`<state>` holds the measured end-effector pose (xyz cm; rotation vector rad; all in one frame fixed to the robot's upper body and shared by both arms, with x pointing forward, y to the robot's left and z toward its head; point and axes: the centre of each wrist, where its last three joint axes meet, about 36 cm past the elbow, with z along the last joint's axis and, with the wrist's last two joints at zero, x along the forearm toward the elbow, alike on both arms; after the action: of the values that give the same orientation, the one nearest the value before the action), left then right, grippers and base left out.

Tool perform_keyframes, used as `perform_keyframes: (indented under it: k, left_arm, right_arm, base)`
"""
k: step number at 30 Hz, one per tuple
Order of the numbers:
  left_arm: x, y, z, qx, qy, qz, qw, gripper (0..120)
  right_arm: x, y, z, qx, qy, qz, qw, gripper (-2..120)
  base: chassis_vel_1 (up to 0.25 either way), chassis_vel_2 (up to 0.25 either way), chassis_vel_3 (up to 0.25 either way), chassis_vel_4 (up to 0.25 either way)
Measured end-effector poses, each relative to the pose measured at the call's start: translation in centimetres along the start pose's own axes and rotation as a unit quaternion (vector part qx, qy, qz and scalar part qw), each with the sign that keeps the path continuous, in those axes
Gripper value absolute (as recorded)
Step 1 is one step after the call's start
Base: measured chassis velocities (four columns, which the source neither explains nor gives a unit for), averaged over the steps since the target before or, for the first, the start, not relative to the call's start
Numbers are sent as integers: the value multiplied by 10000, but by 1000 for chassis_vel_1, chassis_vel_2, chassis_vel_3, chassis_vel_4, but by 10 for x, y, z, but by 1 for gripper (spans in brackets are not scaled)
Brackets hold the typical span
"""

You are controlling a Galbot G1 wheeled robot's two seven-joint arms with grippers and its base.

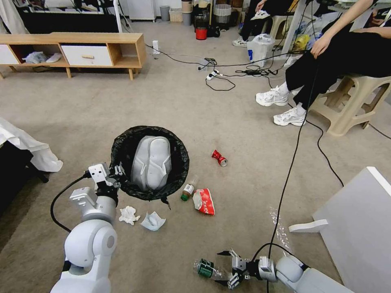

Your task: Pick up the trash bin and place the garbage on the floor into it.

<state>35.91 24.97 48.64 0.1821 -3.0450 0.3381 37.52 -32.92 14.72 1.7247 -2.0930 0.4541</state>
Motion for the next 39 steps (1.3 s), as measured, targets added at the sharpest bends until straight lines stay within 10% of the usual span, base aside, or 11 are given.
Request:
perform_keyframes:
  k: [6, 26, 39]
  left_arm:
    - [0, 1, 1, -1, 5, -7, 10000, 4]
    - [-2, -2, 1, -25, -18, 8, 10000, 4]
    - [-2, -2, 1, -41, 11, 0, 10000, 4]
  right_arm:
    - [-3, 1, 2, -10, -14, -22, 10000, 96]
    - [-8, -13, -7, 162, -96, -61, 9998, 25]
    - [-1, -27, -21, 281, -332, 210, 9988, 20]
  base:
    - [0, 0, 0, 0]
    - [0, 0, 0, 0]
    - [0, 0, 0, 0]
